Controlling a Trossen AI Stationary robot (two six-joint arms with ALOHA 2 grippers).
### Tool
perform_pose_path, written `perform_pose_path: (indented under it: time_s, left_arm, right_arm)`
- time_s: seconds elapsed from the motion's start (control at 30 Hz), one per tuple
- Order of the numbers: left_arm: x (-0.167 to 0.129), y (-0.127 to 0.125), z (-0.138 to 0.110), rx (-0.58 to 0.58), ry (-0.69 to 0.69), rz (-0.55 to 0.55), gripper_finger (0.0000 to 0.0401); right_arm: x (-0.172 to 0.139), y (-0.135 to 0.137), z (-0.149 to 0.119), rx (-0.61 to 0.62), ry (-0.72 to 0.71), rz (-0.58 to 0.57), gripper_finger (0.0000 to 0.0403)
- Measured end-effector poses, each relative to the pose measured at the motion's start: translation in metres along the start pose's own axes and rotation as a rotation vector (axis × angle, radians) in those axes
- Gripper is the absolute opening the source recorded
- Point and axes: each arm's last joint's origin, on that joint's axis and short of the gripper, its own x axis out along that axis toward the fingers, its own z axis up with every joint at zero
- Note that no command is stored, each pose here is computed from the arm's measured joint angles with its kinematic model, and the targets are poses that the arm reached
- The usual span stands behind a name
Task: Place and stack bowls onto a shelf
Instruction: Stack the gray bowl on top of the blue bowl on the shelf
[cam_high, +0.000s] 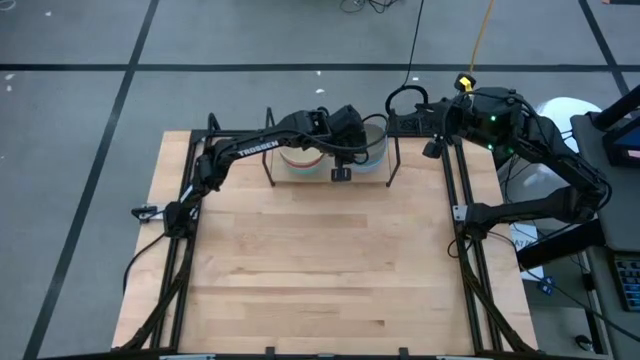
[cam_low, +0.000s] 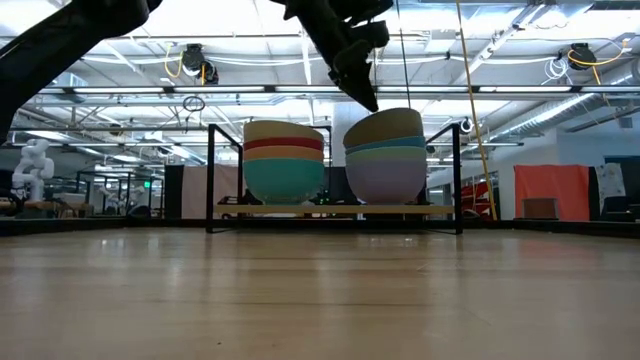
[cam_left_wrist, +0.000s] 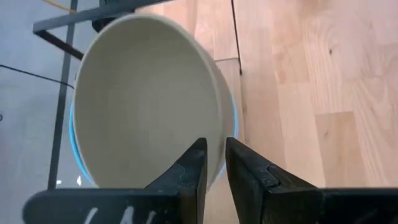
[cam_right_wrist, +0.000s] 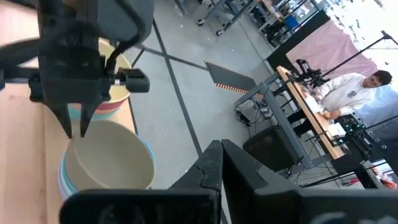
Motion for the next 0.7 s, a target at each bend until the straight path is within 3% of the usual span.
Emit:
perform_pose_path:
  time_s: [0.2, 0.4, 0.6, 0.7]
  left_arm:
    - [-0.011, -0.003, 0.007, 0.009, -0.039, 0.033, 0.0068]
    - [-0.058, 0.002, 0.012, -0.006, -0.069, 0.185, 0.0069]
    - [-0.128, 0.017, 0.007, -0.149, -0.179, 0.277, 0.0069]
    - [-0.161, 0.024, -0.003, -0.223, -0.198, 0.299, 0.0069]
  right_arm:
    - [0.000, 0.001, -0.001, 0.005, 0.013, 0.008, 0.0000]
    - [0.002, 0.002, -0.002, 0.019, 0.021, 0.026, 0.0000]
    - [0.011, 0.012, 0.005, 0.064, -0.090, 0.267, 0.0000]
    - [0.019, 0.017, 0.007, 0.062, -0.096, 0.325, 0.0000]
